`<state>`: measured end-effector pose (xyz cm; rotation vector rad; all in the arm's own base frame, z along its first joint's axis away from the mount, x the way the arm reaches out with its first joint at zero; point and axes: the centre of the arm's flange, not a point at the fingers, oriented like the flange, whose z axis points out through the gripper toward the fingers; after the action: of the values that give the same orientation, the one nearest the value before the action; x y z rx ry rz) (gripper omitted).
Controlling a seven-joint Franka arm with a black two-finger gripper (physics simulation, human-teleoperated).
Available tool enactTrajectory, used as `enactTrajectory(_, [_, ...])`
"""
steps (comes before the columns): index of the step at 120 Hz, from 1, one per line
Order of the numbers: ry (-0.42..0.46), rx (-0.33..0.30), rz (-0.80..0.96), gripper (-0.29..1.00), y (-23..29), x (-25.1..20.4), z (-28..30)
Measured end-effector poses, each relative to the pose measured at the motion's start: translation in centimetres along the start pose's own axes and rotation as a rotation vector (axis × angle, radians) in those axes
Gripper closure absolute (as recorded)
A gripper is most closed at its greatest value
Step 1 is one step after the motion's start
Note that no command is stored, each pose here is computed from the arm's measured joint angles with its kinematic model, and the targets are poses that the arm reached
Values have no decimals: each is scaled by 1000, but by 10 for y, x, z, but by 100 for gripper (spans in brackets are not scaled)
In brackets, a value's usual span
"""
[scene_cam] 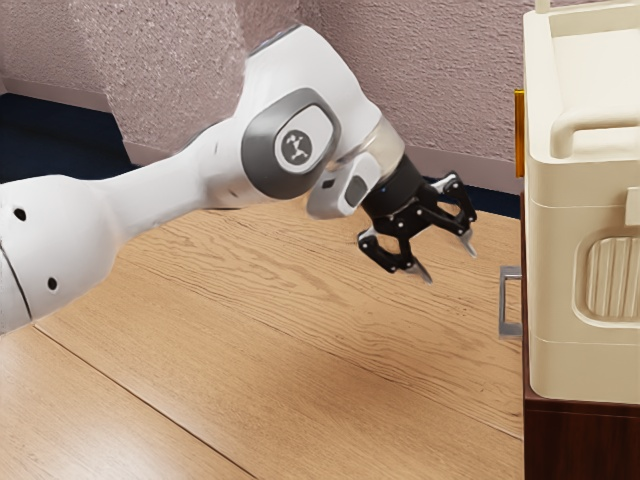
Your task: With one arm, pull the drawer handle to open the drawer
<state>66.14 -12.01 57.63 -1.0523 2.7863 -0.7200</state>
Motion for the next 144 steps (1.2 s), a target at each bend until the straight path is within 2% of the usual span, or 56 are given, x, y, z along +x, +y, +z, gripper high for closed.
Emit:
enactTrajectory(46, [94, 46, 158, 34, -22, 16, 34])
enactTrajectory(56, [109, 56, 179, 31, -25, 18, 38])
enactTrajectory(67, [115, 62, 191, 41, -23, 15, 41])
enactTrajectory(78, [118, 65, 204, 58, -23, 14, 42])
enactTrajectory(91, [130, 72, 220, 67, -25, 18, 45])
enactTrajectory(110, [145, 74, 229, 72, -24, 17, 53])
enactTrajectory(144, [137, 40, 237, 72, -5, 18, 50])
